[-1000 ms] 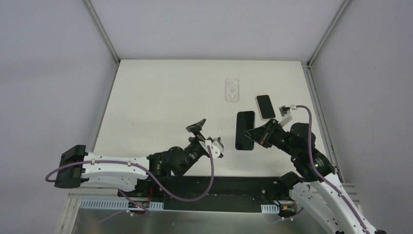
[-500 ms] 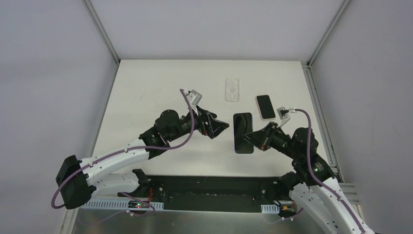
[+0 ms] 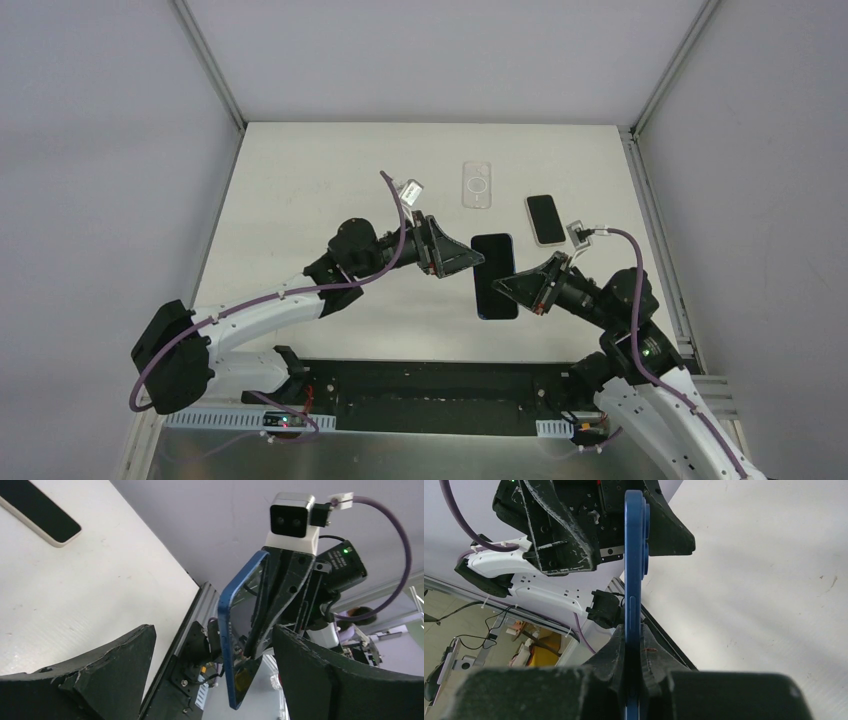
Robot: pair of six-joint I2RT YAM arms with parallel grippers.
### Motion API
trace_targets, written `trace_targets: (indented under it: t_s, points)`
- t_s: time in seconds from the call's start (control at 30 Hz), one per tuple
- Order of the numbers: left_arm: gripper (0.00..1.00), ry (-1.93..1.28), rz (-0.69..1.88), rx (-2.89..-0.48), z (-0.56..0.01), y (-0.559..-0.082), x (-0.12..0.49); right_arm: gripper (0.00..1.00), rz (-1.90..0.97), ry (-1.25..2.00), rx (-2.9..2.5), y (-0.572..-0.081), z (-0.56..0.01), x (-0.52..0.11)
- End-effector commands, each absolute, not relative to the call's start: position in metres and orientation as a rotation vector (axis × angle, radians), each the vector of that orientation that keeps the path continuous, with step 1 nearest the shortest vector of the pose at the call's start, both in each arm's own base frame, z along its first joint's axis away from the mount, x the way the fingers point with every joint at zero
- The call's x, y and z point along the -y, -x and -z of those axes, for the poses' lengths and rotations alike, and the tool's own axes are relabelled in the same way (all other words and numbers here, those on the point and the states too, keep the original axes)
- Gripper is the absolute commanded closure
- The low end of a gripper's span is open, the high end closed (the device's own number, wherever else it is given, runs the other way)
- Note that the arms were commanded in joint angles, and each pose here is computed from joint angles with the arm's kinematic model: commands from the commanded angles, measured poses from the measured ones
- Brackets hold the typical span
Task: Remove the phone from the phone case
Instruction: Place the phone at the center of the board.
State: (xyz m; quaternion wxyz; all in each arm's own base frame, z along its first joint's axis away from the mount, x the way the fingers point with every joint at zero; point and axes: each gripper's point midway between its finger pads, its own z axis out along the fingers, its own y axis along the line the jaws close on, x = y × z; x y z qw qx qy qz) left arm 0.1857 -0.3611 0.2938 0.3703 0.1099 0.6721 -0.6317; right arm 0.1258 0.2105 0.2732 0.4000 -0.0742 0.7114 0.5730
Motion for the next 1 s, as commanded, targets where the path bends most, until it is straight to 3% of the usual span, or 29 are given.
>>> trace_targets:
  t_s: [0.0,0.33,0.8,0.97]
  points:
    - [0.15,-0.318,1.752,-1.573,-0.336,-0.174,0.362,1.0,-1.501,0.247,-1.647,-0.121,-0.305,-0.213]
    - [0.4,-0.343,1.848,-1.52,-0.342,-0.169,0.37,1.0,-1.599,0.232,-1.598,-0.123,-0.302,-0.223]
    - [0.57,-0.341,1.926,-1.49,-0.344,-0.167,0.375,1.0,-1.625,0.221,-1.576,-0.126,-0.301,-0.227]
    - [0.59,-0.338,1.95,-1.483,-0.346,-0.166,0.377,1.0,-1.646,0.221,-1.547,-0.125,-0.303,-0.228]
